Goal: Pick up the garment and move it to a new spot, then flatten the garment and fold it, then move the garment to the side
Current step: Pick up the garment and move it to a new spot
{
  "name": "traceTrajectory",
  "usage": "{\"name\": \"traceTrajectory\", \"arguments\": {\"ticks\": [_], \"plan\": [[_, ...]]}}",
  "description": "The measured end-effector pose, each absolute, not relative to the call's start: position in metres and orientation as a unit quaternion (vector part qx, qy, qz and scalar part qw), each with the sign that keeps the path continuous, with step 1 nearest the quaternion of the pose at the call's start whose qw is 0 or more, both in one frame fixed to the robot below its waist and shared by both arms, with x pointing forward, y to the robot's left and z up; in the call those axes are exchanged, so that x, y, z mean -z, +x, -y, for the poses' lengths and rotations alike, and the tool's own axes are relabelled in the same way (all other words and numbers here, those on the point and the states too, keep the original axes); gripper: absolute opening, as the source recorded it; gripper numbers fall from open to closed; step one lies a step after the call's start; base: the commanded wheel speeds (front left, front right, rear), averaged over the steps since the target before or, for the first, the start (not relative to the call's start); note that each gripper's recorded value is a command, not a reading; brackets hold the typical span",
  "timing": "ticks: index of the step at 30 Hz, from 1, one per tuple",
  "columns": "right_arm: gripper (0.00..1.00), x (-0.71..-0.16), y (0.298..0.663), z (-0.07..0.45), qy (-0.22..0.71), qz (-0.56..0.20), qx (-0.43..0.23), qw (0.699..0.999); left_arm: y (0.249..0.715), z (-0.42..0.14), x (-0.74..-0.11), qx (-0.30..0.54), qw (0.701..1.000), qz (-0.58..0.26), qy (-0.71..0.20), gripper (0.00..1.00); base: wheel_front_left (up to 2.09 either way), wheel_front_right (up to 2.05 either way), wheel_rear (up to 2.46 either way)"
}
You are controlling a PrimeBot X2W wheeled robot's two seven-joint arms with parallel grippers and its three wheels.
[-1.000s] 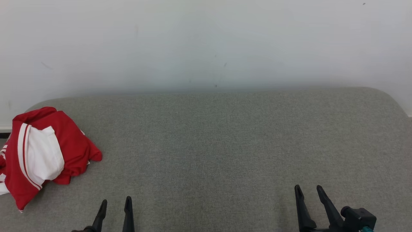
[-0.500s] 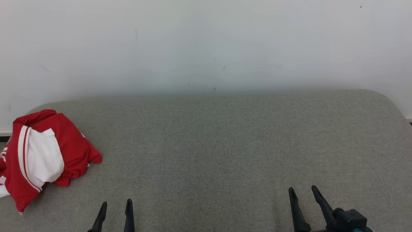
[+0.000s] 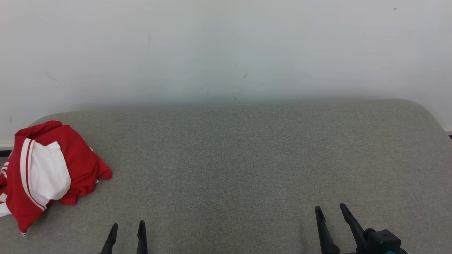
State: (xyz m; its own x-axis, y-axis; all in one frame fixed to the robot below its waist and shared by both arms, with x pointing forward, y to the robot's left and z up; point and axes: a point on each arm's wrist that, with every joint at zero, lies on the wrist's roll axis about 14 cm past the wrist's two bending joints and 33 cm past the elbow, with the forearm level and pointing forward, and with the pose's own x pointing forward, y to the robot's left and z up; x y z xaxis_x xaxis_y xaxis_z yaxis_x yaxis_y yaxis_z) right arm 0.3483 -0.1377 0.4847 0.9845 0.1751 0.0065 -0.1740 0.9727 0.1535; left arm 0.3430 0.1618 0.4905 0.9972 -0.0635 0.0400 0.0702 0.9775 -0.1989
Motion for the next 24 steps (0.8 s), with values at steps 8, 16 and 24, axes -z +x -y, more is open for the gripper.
{"name": "traceTrajectory", "arguments": {"ticks": [8,16,24], "plan": [[1.00,-0.484,0.348,0.137,0.078,-0.004,-0.089,0.993,0.341,-0.162,-0.490,0.035,0.994,0.016,-0.098,1.00,0.00,0.00,0.00],[1.00,-0.483,0.355,0.117,0.080,-0.009,-0.120,0.990,0.329,-0.185,-0.490,-0.003,0.996,0.021,-0.091,1.00,0.00,0.00,0.00],[1.00,-0.483,0.365,0.081,0.085,-0.014,-0.171,0.981,0.306,-0.223,-0.491,-0.064,0.994,0.029,-0.081,1.00,0.00,0.00,0.00]]}}
